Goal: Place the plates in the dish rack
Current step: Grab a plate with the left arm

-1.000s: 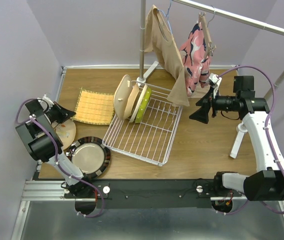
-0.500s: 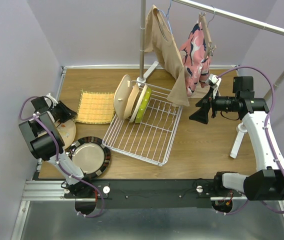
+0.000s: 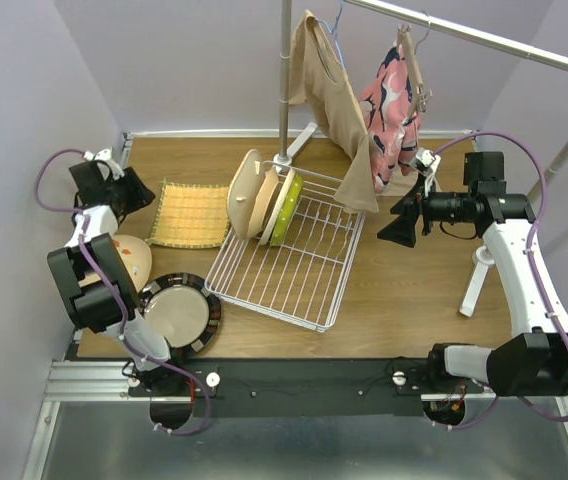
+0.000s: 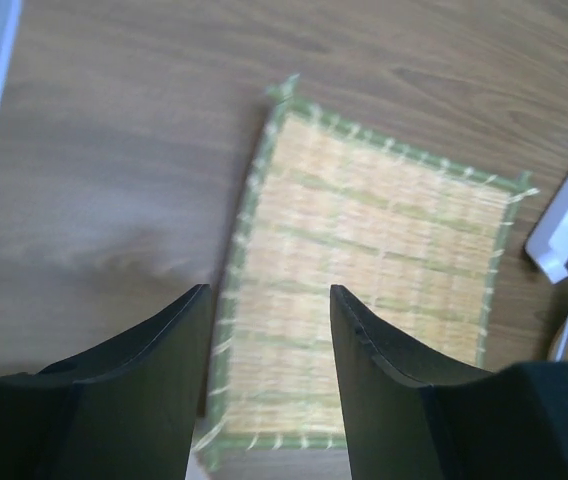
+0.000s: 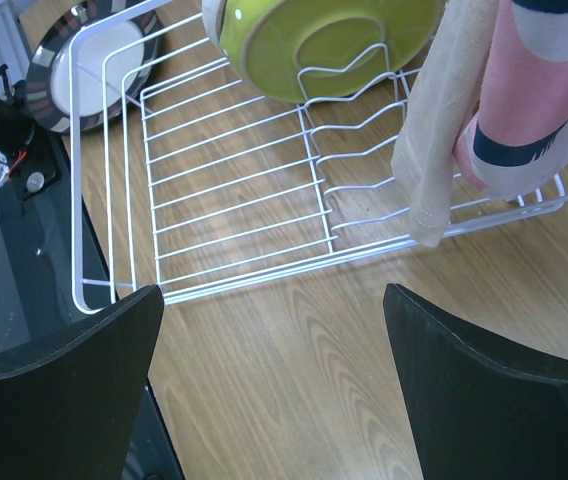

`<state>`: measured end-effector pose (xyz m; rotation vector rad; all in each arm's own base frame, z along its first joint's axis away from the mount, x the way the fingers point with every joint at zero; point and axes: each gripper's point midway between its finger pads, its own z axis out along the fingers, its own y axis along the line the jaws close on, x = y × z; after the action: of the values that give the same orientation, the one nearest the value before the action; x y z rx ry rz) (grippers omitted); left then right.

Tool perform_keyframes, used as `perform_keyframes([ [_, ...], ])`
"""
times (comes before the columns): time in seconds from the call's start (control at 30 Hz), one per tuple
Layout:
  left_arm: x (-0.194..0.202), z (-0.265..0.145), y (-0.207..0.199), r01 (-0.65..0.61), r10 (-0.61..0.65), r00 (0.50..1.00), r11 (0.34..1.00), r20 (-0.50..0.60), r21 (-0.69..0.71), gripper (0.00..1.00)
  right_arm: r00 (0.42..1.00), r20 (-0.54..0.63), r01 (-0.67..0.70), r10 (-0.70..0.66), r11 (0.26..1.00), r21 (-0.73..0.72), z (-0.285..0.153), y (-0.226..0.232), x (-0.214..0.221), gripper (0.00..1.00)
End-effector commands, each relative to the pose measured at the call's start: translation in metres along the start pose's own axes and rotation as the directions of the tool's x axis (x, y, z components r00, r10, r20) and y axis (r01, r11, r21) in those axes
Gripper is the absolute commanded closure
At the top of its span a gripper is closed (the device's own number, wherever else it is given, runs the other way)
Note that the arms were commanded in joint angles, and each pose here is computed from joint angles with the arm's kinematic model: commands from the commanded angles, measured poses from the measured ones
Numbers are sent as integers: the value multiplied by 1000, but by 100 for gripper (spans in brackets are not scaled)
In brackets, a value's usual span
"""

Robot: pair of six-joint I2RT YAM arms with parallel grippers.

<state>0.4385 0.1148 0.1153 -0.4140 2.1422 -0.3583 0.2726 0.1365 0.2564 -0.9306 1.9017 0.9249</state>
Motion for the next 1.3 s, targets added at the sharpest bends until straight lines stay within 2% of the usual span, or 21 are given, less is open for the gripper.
perform_keyframes([
  [0.0,-23,17,-33,-146,145,989,989,36,27,37,1000,0,-19,19,999,-29,3,4,3,0],
  [0.03,-25,20,-36,-170,169,985,985,37,39,35,1000,-2,-18,18,999,-29,3,4,4,0],
  [0.07,-23,27,-37,-177,176,984,983,24,49,23,1000,-2,-22,22,999,-28,3,4,4,0],
  [0.17,-27,43,-42,-201,202,979,975,3,93,18,1000,-4,-28,28,999,-34,4,5,6,0],
  [0.33,-40,59,-43,-230,231,973,965,1,124,18,999,-7,-33,32,999,-29,4,5,8,0],
  [0.7,2,102,-33,-191,238,956,948,-171,253,18,998,-26,-59,58,998,-26,7,2,16,0],
  [1.07,12,131,-17,-205,275,931,939,-242,277,18,998,-34,-56,55,998,-8,6,-5,11,0],
  [1.27,26,136,-23,-177,279,922,921,-270,349,20,997,-37,-67,66,998,-13,7,-6,11,0],
])
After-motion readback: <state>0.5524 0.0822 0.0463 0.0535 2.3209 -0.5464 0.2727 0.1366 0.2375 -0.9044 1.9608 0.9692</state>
